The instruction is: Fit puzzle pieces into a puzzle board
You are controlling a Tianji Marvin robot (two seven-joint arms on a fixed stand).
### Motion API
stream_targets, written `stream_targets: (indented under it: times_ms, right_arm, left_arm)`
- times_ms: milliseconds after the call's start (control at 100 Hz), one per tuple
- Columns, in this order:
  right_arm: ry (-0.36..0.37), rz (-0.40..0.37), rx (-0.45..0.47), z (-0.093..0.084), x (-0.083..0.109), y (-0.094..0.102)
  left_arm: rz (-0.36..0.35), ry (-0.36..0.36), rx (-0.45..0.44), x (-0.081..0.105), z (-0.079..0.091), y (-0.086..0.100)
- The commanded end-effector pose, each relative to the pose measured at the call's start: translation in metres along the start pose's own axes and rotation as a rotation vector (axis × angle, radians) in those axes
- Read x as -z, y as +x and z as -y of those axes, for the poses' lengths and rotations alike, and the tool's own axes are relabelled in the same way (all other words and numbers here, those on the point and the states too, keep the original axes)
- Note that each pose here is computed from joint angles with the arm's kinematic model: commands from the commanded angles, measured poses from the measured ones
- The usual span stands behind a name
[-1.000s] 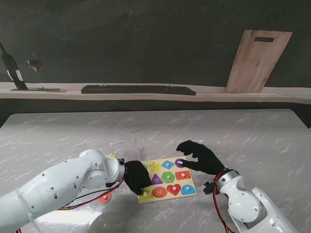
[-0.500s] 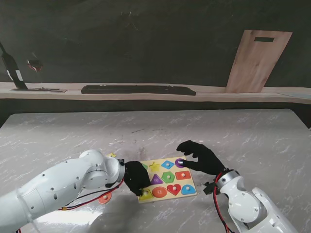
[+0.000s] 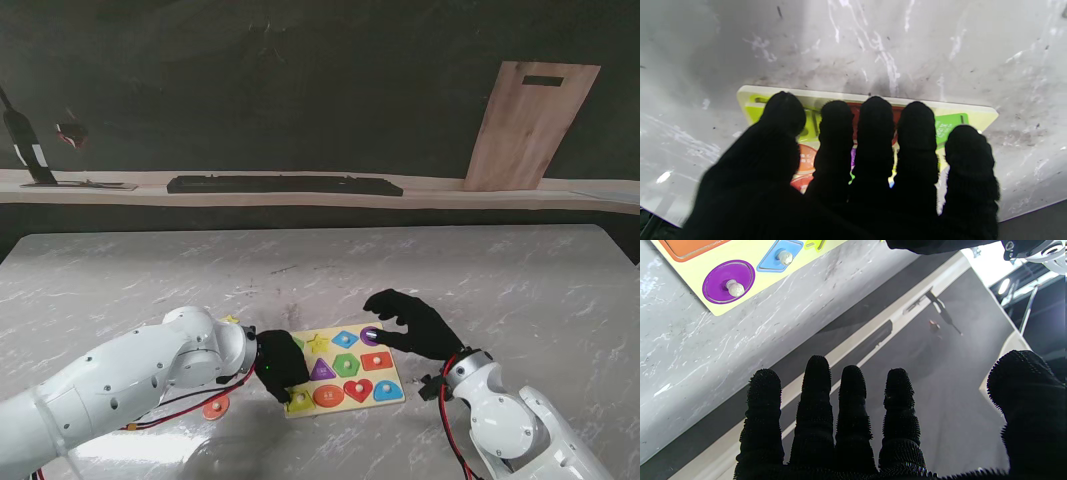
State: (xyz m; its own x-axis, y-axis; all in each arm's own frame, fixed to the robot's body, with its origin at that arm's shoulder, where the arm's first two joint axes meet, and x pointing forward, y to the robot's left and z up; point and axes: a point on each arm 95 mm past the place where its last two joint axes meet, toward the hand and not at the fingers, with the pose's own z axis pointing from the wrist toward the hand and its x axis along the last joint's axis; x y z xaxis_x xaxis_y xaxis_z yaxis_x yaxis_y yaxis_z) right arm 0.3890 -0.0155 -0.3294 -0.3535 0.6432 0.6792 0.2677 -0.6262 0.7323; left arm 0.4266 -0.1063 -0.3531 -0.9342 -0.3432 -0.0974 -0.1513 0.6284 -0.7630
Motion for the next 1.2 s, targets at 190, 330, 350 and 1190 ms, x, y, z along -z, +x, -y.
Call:
stream_targets:
  times_ms: [190, 330, 350, 1190]
  right_arm:
    - [0.001, -0.003, -0.005, 0.004, 0.001, 0.002]
    - [0.004, -0.004, -0.007, 0.004, 0.001, 0.001]
    - [0.005, -0.005, -0.007, 0.004, 0.001, 0.001]
    - [0.0, -0.004, -0.009, 0.004, 0.0, 0.001]
  left_arm:
    - [0.028, 0.049, -0.001, 0.008, 0.0, -0.003]
    - [0.05, 0.078, 0.038, 0.011, 0.0, -0.002]
    - [0.054, 0.085, 0.047, 0.012, 0.0, -0.002]
    - [0.09, 0.149, 0.158, -0.002, 0.0, 0.014]
